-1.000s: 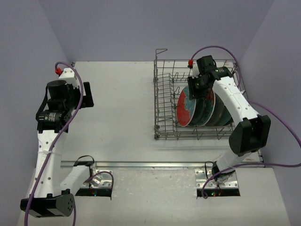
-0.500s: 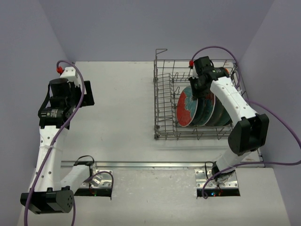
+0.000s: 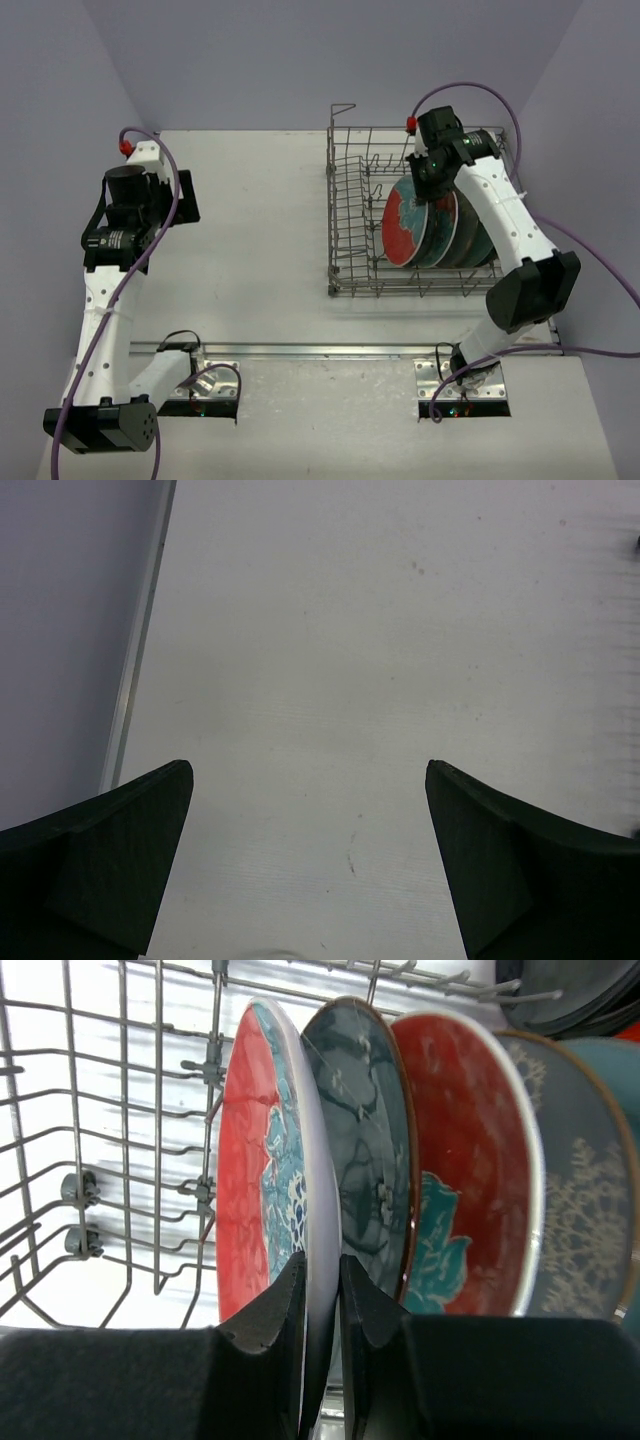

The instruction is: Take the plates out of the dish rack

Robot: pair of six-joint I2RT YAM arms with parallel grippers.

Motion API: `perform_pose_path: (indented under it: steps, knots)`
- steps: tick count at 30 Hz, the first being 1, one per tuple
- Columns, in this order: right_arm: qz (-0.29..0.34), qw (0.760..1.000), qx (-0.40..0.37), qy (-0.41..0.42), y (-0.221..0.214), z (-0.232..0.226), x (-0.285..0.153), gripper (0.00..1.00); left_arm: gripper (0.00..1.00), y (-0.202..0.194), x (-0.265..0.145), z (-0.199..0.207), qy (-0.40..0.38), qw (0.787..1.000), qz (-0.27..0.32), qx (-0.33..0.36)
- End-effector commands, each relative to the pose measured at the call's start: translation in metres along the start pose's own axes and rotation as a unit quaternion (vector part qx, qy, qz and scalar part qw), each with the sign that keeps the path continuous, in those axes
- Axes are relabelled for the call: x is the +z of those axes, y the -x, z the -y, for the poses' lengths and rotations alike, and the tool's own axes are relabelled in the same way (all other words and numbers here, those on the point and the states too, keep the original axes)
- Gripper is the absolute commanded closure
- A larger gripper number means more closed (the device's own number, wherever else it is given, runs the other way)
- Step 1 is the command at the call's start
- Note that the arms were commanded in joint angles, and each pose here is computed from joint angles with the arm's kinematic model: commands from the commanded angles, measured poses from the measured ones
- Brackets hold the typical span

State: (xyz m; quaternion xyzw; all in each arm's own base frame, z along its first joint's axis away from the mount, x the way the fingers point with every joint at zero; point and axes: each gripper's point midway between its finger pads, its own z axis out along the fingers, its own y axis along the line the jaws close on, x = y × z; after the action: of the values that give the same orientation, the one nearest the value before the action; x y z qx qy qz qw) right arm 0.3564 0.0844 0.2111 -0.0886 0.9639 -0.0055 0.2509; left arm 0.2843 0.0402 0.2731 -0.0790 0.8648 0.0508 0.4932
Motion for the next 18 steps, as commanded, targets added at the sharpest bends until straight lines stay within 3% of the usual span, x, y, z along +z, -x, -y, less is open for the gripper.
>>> perform_pose_path:
  steps: [1,9,14,16,18]
  knots:
    - [0.217,0.975,-0.015,0.035,0.087,-0.006,-0.096,1.00,0.00,0.029,-0.009,-0.004,0.007,0.999,0.050,-0.013]
    - [0.292,0.955,-0.041,0.040,0.117,-0.005,-0.145,1.00,0.00,0.046,-0.018,0.004,-0.016,0.996,0.082,-0.015]
    - [0.352,0.930,-0.060,0.083,0.126,-0.018,-0.181,1.00,0.05,0.069,-0.043,0.055,-0.170,0.976,0.131,0.035]
    - [0.370,0.917,-0.073,0.128,0.123,-0.034,-0.191,1.00,0.05,0.082,-0.064,0.078,-0.239,0.956,0.165,0.050]
    - [0.414,0.890,-0.085,0.170,0.124,-0.048,-0.218,1.00,0.06,0.097,-0.085,0.099,-0.302,0.933,0.188,0.051]
